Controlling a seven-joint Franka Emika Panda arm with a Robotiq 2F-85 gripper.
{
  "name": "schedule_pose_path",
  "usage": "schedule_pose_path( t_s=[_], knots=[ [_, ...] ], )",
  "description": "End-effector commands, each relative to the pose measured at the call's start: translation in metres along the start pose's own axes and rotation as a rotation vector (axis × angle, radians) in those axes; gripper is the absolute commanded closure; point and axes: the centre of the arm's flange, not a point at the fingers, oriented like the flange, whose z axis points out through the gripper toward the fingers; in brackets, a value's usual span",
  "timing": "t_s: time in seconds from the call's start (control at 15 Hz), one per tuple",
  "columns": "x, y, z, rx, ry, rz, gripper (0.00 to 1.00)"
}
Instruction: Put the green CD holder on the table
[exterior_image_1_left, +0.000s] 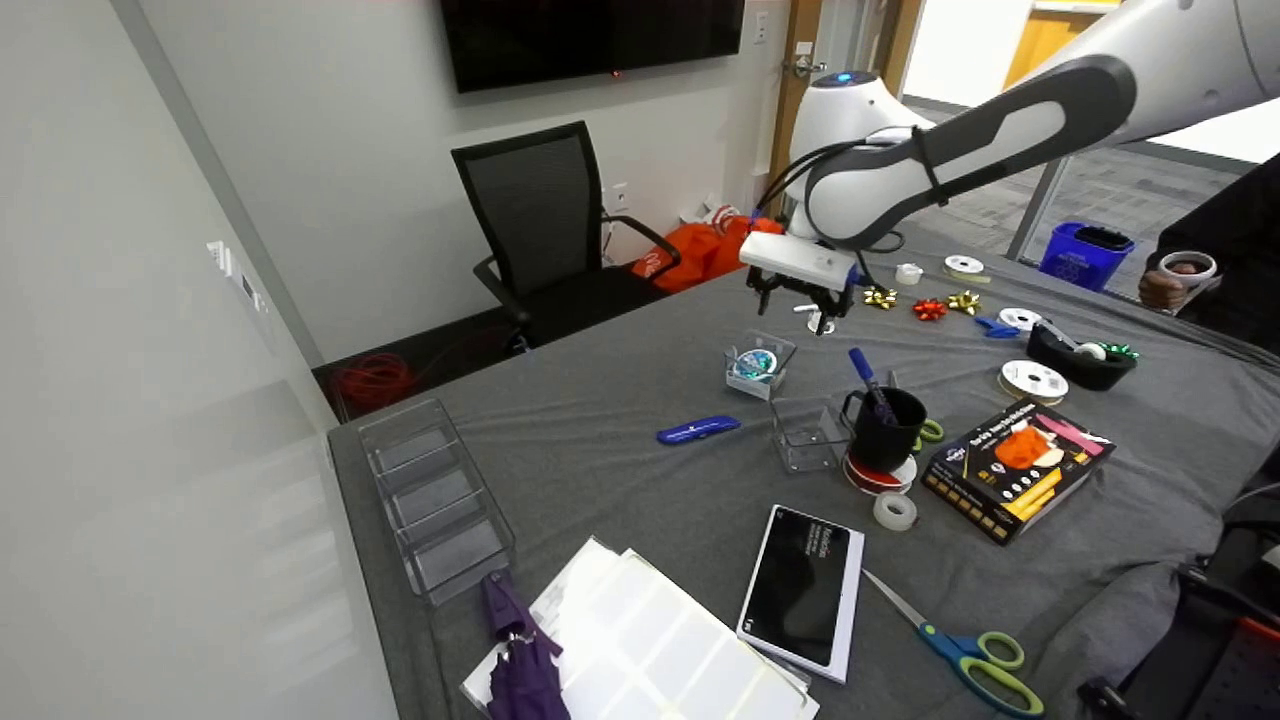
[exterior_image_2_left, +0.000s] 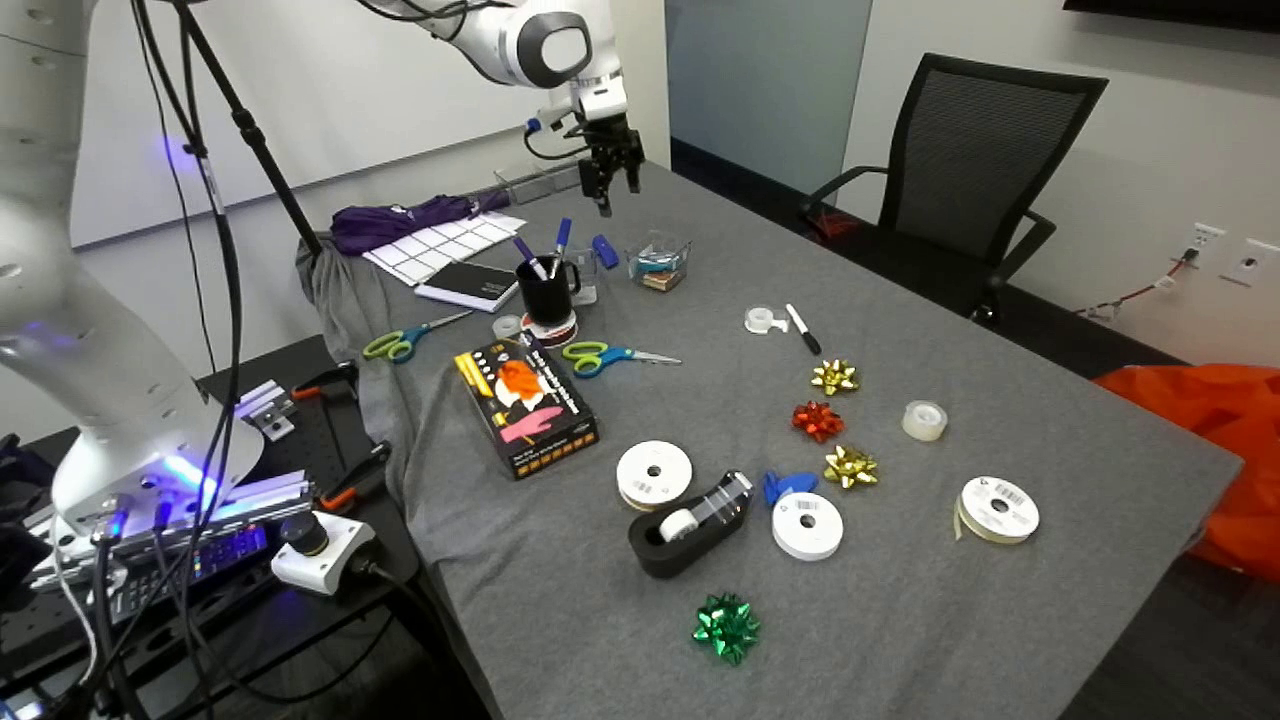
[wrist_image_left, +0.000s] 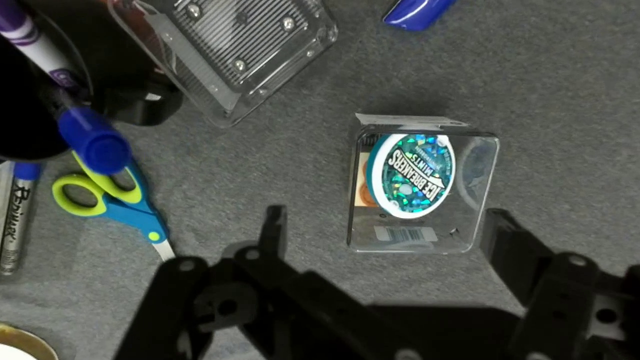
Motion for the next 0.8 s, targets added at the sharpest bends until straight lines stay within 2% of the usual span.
schedule_pose_path(
  t_s=[0.0,0.73],
  knots=[
    [0.004,-0.023,0.028,0.004,0.014,0.029,0.00],
    [0.028,-0.035,0.096,0.009,0.101,0.060,0.00]
  ],
)
